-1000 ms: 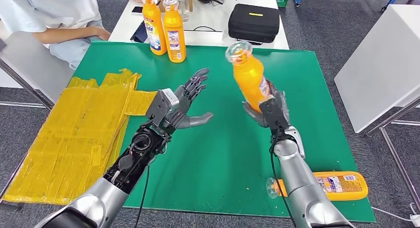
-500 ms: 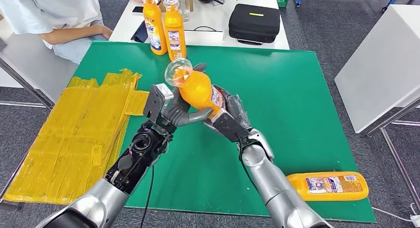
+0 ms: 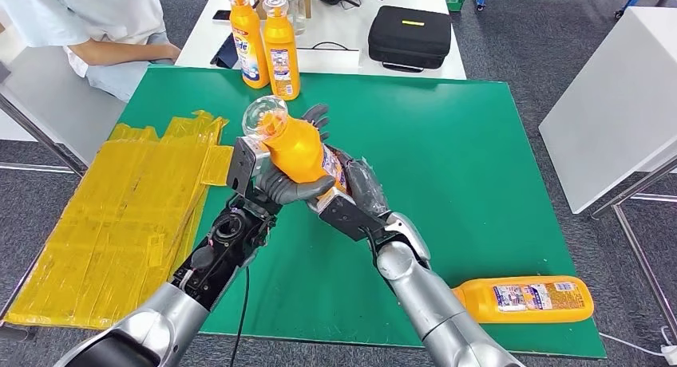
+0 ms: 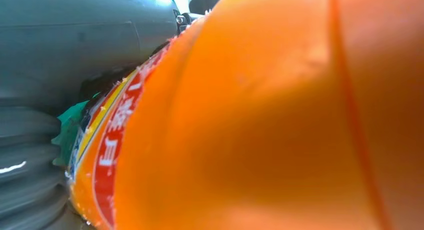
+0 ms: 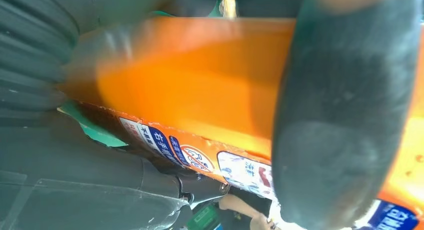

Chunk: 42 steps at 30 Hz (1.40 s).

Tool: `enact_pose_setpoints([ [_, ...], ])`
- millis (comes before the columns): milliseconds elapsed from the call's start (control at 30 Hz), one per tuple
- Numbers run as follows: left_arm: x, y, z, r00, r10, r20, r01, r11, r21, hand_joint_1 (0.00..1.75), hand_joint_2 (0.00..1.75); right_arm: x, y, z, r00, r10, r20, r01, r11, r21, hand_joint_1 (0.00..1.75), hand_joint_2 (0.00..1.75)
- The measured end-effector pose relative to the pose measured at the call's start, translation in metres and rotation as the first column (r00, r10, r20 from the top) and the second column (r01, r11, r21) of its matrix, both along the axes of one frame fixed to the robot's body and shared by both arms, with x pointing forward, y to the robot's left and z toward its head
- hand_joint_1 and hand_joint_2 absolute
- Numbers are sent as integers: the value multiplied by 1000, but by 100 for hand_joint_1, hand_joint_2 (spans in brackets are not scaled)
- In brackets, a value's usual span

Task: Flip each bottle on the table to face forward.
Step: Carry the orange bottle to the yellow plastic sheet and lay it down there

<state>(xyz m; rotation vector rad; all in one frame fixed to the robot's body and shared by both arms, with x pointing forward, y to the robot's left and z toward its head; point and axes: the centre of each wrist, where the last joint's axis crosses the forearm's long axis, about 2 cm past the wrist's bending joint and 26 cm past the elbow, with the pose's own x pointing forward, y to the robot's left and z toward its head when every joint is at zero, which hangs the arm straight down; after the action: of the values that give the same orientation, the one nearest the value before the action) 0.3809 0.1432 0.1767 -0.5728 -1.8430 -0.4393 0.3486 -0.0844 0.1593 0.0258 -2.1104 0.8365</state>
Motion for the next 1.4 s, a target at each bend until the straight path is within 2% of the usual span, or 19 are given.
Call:
enact_pose_setpoints([
  [33,0,1,-1,1000,14,1,-14,1000,-13,0,175,0,1,1,1000,3,1,-3,1000,-6,175,175],
  [67,-1,1,-3,1000,31,1,-31,999,-28,13,175,0,2,2,1000,7,4,-6,1000,-11,175,175],
  [167,-2,2,-5,997,72,-1,-72,995,-64,143,175,1,5,5,1000,14,12,-14,1000,-21,175,175],
  [200,-2,2,-5,997,81,-7,-81,994,-79,174,175,2,5,6,1000,16,15,-15,1000,-23,175,175],
  [400,-4,3,-8,990,133,-43,-139,972,-190,175,175,4,7,12,1000,19,24,-18,1000,-24,175,175],
  [733,-9,1,-8,980,195,-43,-200,944,-262,175,175,3,10,12,999,21,49,-19,999,-38,175,175],
  [767,-10,0,-8,978,202,-45,-206,941,-269,175,175,3,9,12,998,18,53,-16,999,-38,151,175],
  [867,-11,-2,-7,976,213,-49,-218,932,-291,175,175,2,7,12,998,5,69,-2,999,-38,20,175],
  [900,-11,-2,-6,975,218,-49,-223,928,-298,175,175,2,6,11,997,-1,75,4,999,-38,0,175],
  [1000,-8,0,-3,960,273,-56,-276,907,-319,175,175,-4,0,5,996,-18,87,21,999,-33,0,175],
  [1133,0,12,3,940,337,-58,-337,881,-333,175,175,-12,-5,-3,996,-27,88,30,999,-29,0,0],
  [1267,2,14,5,936,347,-55,-344,877,-334,175,175,-14,-6,-5,996,-29,87,32,999,-29,0,0],
  [1333,6,22,6,908,419,-21,-404,862,-306,175,175,-20,-12,-7,993,-55,105,57,998,-20,0,0],
  [1400,10,33,7,859,511,35,-485,833,-266,175,175,-27,-22,-8,987,-90,134,92,996,-6,0,0],
])
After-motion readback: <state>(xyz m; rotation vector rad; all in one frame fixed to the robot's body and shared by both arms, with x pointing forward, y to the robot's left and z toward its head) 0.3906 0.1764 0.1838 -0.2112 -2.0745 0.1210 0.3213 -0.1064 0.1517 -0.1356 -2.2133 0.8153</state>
